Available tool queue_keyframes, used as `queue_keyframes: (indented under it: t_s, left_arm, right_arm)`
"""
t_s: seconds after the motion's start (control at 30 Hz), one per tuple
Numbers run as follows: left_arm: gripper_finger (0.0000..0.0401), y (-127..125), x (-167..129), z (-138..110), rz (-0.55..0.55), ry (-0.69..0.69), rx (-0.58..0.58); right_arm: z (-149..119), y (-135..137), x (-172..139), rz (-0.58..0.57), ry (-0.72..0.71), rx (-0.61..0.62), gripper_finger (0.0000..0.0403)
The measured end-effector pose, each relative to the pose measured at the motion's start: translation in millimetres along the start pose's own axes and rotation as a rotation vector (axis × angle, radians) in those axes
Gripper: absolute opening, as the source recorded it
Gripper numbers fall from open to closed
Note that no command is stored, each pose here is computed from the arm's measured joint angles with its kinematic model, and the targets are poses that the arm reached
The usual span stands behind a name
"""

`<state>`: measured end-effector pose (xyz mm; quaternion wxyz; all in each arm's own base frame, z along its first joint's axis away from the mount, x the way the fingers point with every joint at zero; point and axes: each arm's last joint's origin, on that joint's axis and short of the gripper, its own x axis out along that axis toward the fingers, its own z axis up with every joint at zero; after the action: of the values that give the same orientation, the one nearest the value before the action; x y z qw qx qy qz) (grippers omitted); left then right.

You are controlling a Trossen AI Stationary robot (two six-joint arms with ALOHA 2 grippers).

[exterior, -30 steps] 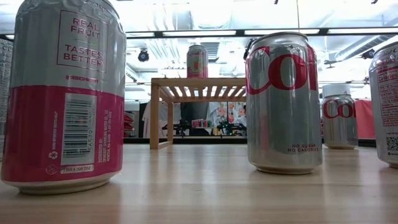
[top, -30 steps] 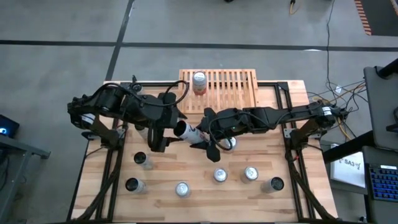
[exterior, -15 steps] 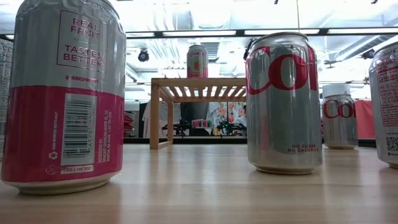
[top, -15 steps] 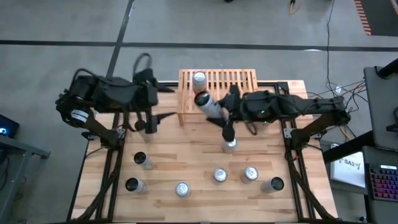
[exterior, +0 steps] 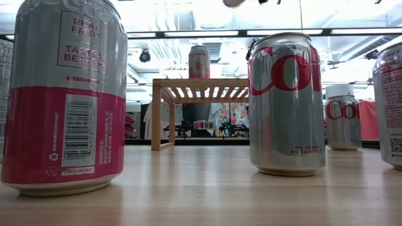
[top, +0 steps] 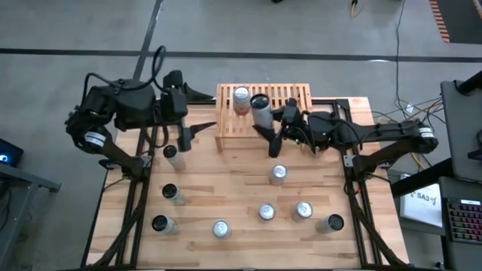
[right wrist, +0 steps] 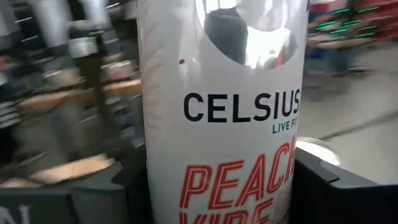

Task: Place canned beverage on shelf
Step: Put the center white soda can on the shelf

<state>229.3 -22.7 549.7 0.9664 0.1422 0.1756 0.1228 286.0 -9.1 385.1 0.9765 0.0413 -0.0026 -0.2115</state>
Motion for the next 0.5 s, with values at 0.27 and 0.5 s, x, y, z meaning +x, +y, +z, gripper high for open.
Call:
queue_keyframes:
  t_s: [0.27,0.5]
  left_arm:
    - [0.0286,-3,15,-1,0.009,0.021,0.002]
    - [0.0286,0,21,-3,0.032,0.038,-0.002]
  right_arm:
    - [-53,-25,6,-0.343,-0.105,0.016,0.0237]
    - [-95,-38,16,-0.543,-0.103,0.033,0.0237]
